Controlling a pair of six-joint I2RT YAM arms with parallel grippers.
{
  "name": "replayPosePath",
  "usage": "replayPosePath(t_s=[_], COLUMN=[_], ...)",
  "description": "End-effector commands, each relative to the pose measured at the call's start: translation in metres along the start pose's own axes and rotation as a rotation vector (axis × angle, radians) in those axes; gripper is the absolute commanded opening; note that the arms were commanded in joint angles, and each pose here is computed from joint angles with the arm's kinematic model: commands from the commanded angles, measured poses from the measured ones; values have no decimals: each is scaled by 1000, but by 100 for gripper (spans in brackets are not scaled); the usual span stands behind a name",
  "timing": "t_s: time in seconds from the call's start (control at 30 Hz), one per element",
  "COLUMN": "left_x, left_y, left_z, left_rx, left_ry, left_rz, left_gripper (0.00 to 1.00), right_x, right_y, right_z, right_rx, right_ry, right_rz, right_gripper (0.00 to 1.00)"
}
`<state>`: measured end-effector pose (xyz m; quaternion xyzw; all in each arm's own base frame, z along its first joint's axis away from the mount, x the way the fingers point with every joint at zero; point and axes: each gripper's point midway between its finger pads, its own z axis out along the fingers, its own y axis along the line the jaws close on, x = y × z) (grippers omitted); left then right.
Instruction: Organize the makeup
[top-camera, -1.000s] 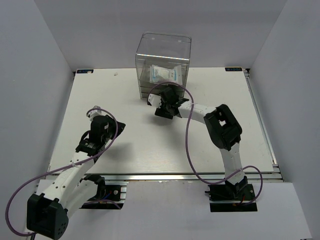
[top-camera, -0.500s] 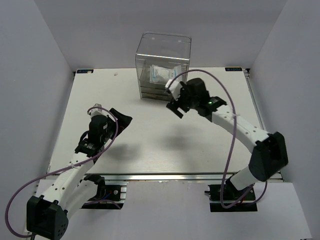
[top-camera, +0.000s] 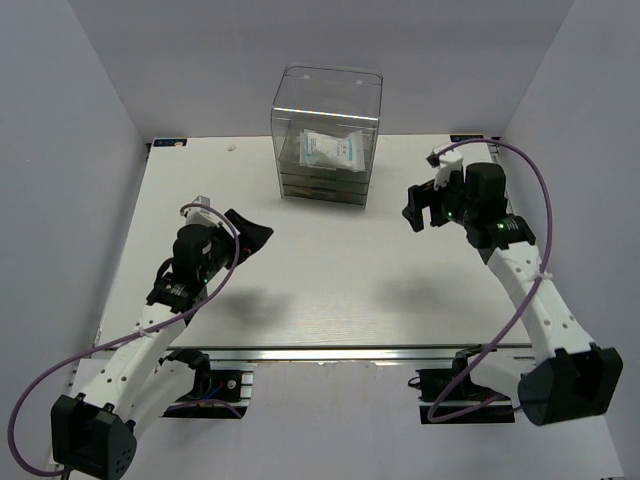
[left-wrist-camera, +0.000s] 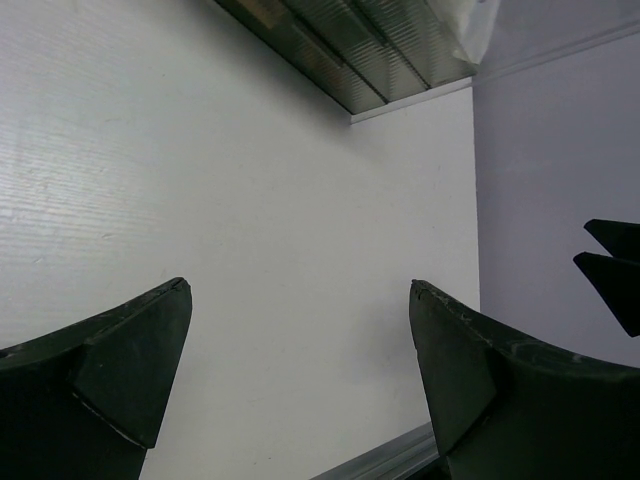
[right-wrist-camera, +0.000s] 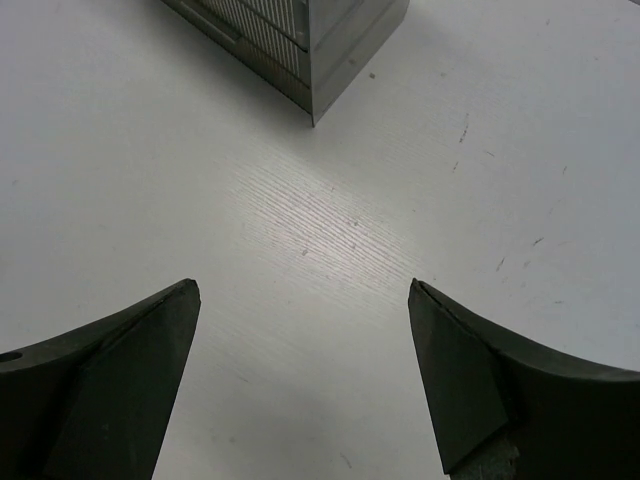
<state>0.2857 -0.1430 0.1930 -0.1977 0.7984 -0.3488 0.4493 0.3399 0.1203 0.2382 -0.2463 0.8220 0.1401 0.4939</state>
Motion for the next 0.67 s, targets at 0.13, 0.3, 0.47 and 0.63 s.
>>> replayPosePath(t_s=[0.13, 0.3, 0.47, 0.63], left_x=[-25, -26, -29, -36], left_y=[-49, -58, -65, -77], left_z=[-12, -13, -17, -23], left_rx=[177, 223, 253, 306], left_ry=[-51, -53, -62, -96], left_rz=[77, 84, 100, 125], left_gripper=[98, 98, 98, 98], right_x=[12, 21, 14, 6], right_y=[-8, -10, -14, -17], right_z=[-26, -36, -39, -41], right_rx=[103, 129, 142, 146], right_ry=[-24, -16, -39, -58], right_rz=[125, 142, 143, 181], right_gripper=[89, 89, 89, 90])
